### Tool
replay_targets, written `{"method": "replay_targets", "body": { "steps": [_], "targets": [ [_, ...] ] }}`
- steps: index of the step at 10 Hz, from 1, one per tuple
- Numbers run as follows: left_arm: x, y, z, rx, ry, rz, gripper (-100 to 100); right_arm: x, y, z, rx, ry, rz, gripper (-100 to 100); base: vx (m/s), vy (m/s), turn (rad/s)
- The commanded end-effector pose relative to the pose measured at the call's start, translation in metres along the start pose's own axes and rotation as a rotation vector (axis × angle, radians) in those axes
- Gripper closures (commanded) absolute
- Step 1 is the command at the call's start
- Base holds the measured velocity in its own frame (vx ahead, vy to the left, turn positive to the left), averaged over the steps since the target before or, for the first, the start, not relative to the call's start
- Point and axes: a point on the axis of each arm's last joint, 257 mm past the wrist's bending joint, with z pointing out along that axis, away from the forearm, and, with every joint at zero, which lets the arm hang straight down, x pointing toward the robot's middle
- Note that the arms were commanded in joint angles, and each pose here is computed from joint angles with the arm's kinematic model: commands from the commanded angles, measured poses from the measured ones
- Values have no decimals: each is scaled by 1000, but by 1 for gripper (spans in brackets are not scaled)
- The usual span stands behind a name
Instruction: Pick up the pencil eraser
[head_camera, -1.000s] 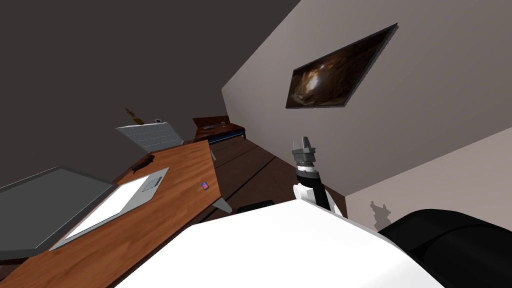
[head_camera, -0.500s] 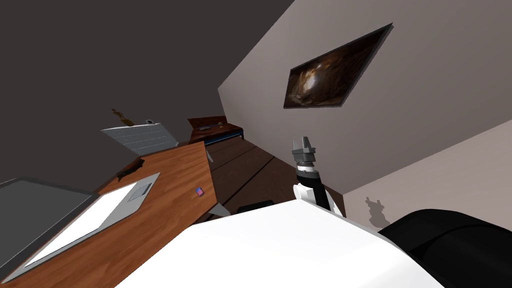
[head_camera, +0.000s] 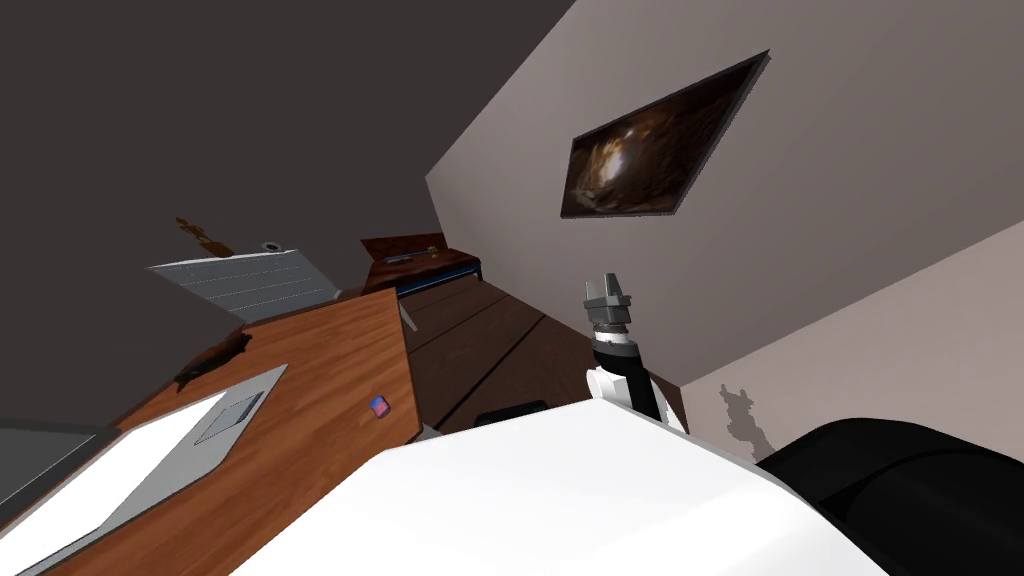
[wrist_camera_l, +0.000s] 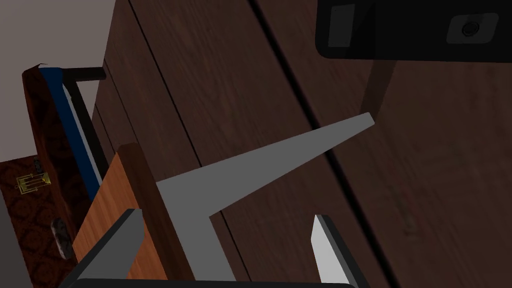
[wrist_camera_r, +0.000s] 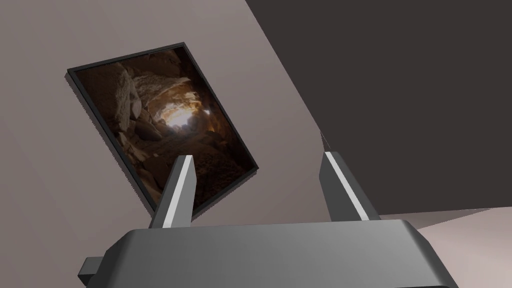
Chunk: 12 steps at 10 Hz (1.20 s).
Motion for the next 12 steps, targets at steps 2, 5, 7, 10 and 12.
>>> {"method": "replay_targets", "body": {
  "steps": [2, 5, 7, 10, 12],
  "targets": [
    [-12, 32, -20, -78, -2, 19, -100, 0, 0, 0, 0, 0, 0, 0, 74, -11, -69],
    [-24, 59, -40, -150, -6, 38, -100, 0, 0, 0, 0, 0, 0, 0, 82, -17, -60],
    [-32, 74, -50, -187, -21, 43, -100, 0, 0, 0, 0, 0, 0, 0, 79, -11, -33],
    [-42, 93, -68, -244, -22, 63, -100, 0, 0, 0, 0, 0, 0, 0, 81, -19, -59],
    [-52, 106, -83, -288, -19, 82, -100, 0, 0, 0, 0, 0, 0, 0, 38, -1, -55]
  ]
}}
